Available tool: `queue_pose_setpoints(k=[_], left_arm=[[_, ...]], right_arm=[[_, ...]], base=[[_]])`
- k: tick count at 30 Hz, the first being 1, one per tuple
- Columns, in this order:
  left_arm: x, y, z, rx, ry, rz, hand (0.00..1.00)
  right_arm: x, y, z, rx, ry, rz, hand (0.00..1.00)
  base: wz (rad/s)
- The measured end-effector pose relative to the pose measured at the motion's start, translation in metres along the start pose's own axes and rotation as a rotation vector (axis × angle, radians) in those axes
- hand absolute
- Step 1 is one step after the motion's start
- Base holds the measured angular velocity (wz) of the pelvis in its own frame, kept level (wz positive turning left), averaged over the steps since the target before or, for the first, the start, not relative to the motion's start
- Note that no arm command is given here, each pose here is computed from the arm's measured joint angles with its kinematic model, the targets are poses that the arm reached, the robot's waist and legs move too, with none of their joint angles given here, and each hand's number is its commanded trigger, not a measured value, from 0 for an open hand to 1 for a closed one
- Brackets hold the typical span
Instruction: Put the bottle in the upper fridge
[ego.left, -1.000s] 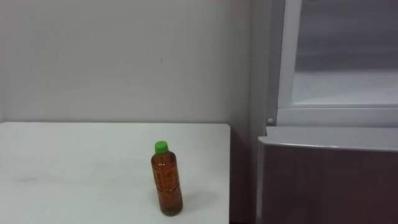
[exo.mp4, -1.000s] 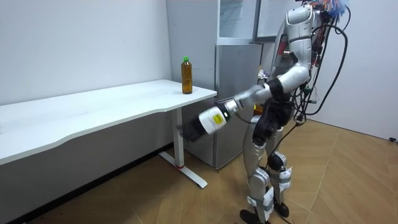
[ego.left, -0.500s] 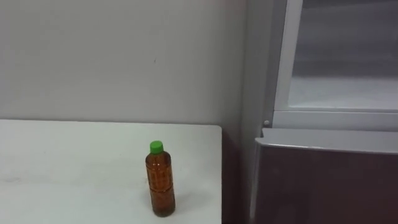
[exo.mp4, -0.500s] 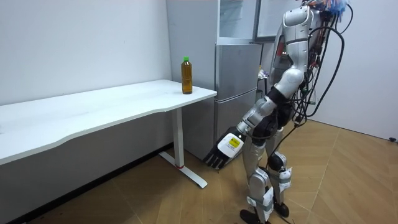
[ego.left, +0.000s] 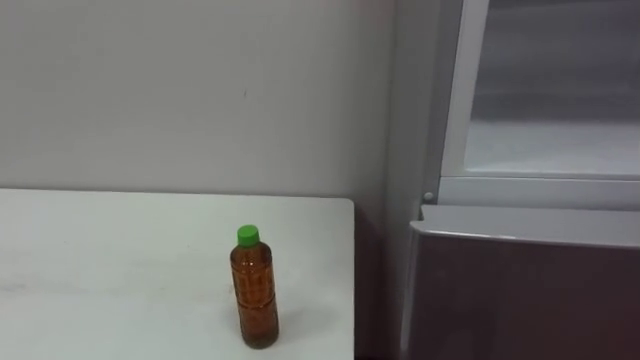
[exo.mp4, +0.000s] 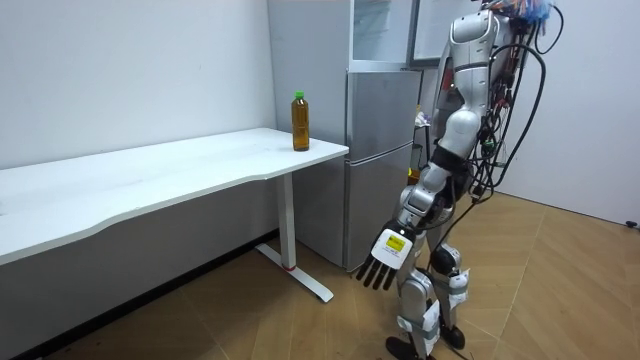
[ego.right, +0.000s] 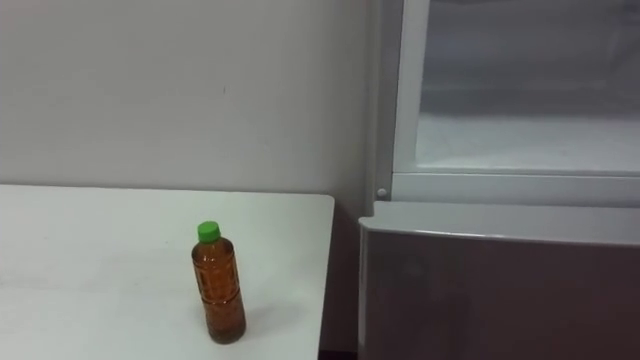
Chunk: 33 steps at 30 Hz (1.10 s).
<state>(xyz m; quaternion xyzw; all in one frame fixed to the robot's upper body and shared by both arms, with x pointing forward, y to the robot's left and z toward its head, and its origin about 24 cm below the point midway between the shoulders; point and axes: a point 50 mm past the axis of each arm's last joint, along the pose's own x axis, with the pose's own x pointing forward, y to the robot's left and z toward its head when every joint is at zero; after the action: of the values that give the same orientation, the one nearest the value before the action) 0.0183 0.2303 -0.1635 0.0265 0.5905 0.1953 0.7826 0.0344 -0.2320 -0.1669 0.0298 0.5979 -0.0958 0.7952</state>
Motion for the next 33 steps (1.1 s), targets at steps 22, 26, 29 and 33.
queue_pose_setpoints(k=[22, 26, 29, 33], left_arm=[[0.002, 0.0, 0.01, 0.118, -0.032, -0.002, 0.0], [0.003, 0.0, 0.011, 0.126, -0.039, -0.001, 0.0], [0.003, -0.001, 0.013, 0.137, -0.046, -0.002, 0.0], [0.003, -0.001, 0.014, 0.152, -0.054, -0.002, 0.0]], right_arm=[[0.002, 0.007, 0.008, -0.075, -0.01, 0.017, 0.0], [0.002, 0.008, 0.008, -0.082, -0.012, 0.015, 0.0], [0.002, 0.008, 0.008, -0.082, -0.013, 0.015, 0.0], [0.002, 0.008, 0.008, -0.083, -0.018, 0.015, 0.0]], base=[[0.0], [0.0], [0.0], [0.0]])
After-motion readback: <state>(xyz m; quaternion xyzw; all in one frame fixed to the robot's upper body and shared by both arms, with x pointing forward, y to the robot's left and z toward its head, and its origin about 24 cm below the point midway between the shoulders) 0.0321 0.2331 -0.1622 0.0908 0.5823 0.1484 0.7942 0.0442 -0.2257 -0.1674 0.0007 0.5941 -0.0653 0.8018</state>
